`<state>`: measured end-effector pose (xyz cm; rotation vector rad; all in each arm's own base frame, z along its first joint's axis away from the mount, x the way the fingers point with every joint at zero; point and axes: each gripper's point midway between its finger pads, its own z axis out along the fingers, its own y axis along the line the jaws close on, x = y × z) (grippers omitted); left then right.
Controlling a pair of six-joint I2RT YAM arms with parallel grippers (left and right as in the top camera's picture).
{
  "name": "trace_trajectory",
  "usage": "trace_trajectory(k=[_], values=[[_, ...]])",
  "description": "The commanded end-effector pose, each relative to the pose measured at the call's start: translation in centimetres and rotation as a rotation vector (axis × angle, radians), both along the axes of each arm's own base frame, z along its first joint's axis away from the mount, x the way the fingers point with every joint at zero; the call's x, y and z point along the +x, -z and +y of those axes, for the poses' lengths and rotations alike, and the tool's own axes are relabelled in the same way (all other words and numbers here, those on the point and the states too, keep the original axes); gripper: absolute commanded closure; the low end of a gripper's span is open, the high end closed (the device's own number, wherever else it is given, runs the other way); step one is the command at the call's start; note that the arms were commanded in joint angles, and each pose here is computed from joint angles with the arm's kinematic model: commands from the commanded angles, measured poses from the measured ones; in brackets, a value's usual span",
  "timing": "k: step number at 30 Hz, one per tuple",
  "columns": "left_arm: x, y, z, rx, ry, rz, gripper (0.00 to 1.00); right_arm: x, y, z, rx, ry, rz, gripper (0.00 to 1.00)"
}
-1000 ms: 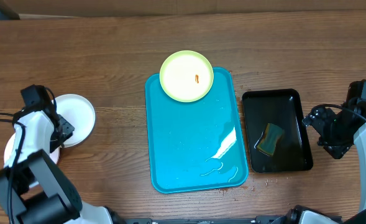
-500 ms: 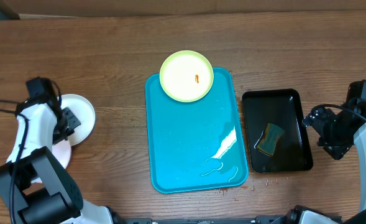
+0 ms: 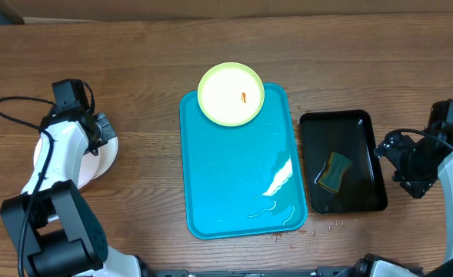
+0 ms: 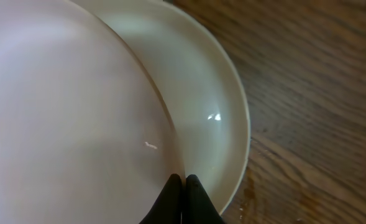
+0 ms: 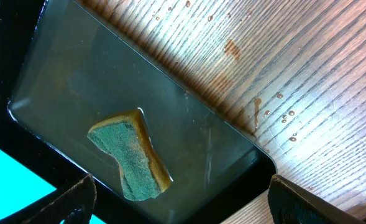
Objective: Clean dirty plates on tray and stack at the side
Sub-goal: 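Release the stacked white plate and raise the left gripper, then slide the yellow plate to the tray center with the left gripper, gripping its rim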
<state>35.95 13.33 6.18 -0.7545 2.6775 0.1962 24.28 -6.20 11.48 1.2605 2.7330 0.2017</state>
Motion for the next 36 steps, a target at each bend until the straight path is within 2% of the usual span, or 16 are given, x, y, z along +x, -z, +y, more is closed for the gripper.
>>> trace_trajectory(k=[1, 4, 6, 8, 9, 15, 21, 25, 28, 29, 30, 36], values=[[2.0, -1.2, -1.9, -0.084, 0.083, -0.084, 0.96, 0.2, -0.3, -0.1, -0.007, -0.005, -0.015, 0.10], [2.7, -1.4, -2.9, -0.116, 0.136, -0.111, 0.96, 0.2, -0.3, -0.1, -0.007, -0.005, -0.015, 0.10], [2.9, -1.4, -3.4, -0.121, 0.160, -0.111, 0.89, 0.2, -0.3, -0.1, -0.007, -0.005, -0.015, 0.10], [2.7, -1.4, -3.8, -0.122, 0.173, -0.101, 0.60, 0.2, -0.3, -0.1, -0.007, -0.005, -0.014, 0.10], [2.6, -1.5, -4.0, -0.125, 0.174, -0.094, 0.53, 0.2, -0.3, -0.1, -0.007, -0.005, -0.014, 0.10], [3.1, -4.6, -6.1, -0.156, 0.227, -0.090, 0.50, 0.2, -0.3, -0.1, -0.007, -0.005, -0.015, 0.10], [4.8, -7.1, -14.7, -0.230, 0.445, -0.131, 0.51, 0.4, -0.4, -0.2, -0.009, -0.006, -0.022, 0.10], [6.0, -5.8, -21.6, -0.213, 0.611, -0.142, 0.46, 0.4, -0.4, -0.1, -0.009, -0.017, -0.023, 0.10], [6.7, -4.1, -25.1, -0.222, 0.679, -0.145, 0.46, 0.3, -0.4, 0.1, -0.001, -0.034, -0.024, 0.10], [7.0, -2.6, -26.2, -0.226, 0.674, -0.131, 0.51, 0.4, -0.4, 0.3, 0.011, -0.036, -0.027, 0.10], [7.3, -1.7, -26.4, -0.224, 0.640, -0.123, 0.52, 0.5, -0.4, 0.4, 0.021, -0.037, -0.031, 0.10], [8.5, 2.5, -27.4, -0.256, 0.549, -0.100, 0.50, 0.8, -0.6, 1.2, 0.066, -0.046, -0.053, 0.10]])
